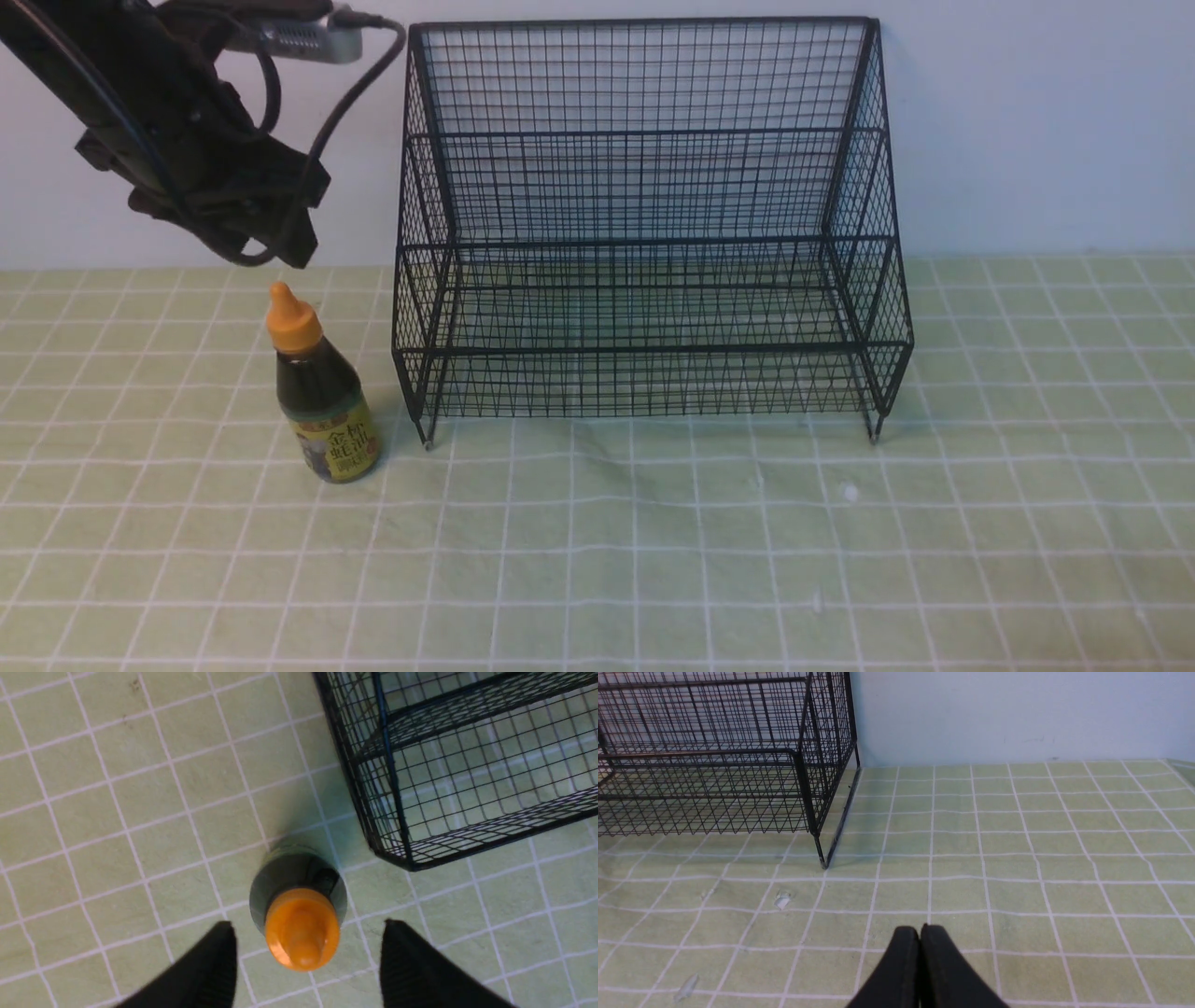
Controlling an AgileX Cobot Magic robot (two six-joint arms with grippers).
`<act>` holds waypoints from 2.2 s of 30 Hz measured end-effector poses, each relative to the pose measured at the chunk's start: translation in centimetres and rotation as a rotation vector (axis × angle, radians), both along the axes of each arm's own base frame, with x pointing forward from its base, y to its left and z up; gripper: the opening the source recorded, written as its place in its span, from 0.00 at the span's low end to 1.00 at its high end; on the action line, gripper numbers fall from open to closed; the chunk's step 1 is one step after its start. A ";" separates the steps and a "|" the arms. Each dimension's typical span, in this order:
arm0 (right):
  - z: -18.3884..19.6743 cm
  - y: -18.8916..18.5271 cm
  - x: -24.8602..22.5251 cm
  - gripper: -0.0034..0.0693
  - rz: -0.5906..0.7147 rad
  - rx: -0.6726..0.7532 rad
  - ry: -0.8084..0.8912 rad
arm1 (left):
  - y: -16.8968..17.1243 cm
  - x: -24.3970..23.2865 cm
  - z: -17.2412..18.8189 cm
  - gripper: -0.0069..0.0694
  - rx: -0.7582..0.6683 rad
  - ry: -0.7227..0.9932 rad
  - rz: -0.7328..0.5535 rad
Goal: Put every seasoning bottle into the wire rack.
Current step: Use the left arm to grab the condiment bottle closest to it, then use the left arm to put the condiment bottle back on the shelf
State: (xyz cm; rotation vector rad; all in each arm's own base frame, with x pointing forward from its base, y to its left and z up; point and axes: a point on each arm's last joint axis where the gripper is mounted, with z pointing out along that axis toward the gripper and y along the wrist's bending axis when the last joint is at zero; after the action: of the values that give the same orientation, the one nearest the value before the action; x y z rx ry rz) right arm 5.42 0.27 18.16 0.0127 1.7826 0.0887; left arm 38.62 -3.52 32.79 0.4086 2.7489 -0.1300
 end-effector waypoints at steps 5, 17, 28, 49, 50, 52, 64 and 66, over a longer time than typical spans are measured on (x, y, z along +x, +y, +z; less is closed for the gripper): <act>0.0 0.0 0.0 0.03 0.000 0.000 0.000 | -0.1 1.4 -2.9 0.81 0.005 0.073 -0.001; 0.0 0.0 0.0 0.03 0.000 0.000 0.000 | -0.2 2.5 -5.8 0.52 0.039 0.147 0.047; 0.0 0.0 0.0 0.03 0.000 0.000 0.000 | -0.1 2.5 -5.6 0.45 0.023 0.147 0.128; 0.0 0.0 0.0 0.03 0.000 0.000 0.000 | 0.1 -4.9 9.9 0.45 -0.119 -0.217 0.227; 0.0 0.0 0.0 0.03 0.000 0.000 0.000 | -0.2 -5.3 10.8 0.45 -0.158 -0.240 0.223; 0.0 0.0 0.0 0.03 0.000 0.000 0.000 | -1.3 -5.8 12.3 0.45 -0.226 -0.272 0.190; 0.0 0.0 0.0 0.03 0.000 0.000 0.000 | -8.9 -3.5 8.8 0.45 -0.133 -0.256 0.044; 0.0 0.0 0.0 0.03 0.000 0.000 0.000 | -10.0 -2.3 7.5 0.45 -0.107 -0.272 0.042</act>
State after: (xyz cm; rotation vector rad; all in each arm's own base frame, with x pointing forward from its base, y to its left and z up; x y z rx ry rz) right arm 5.42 0.27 18.16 0.0127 1.7826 0.0887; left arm 36.35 -13.48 40.27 0.3139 2.4689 -0.1943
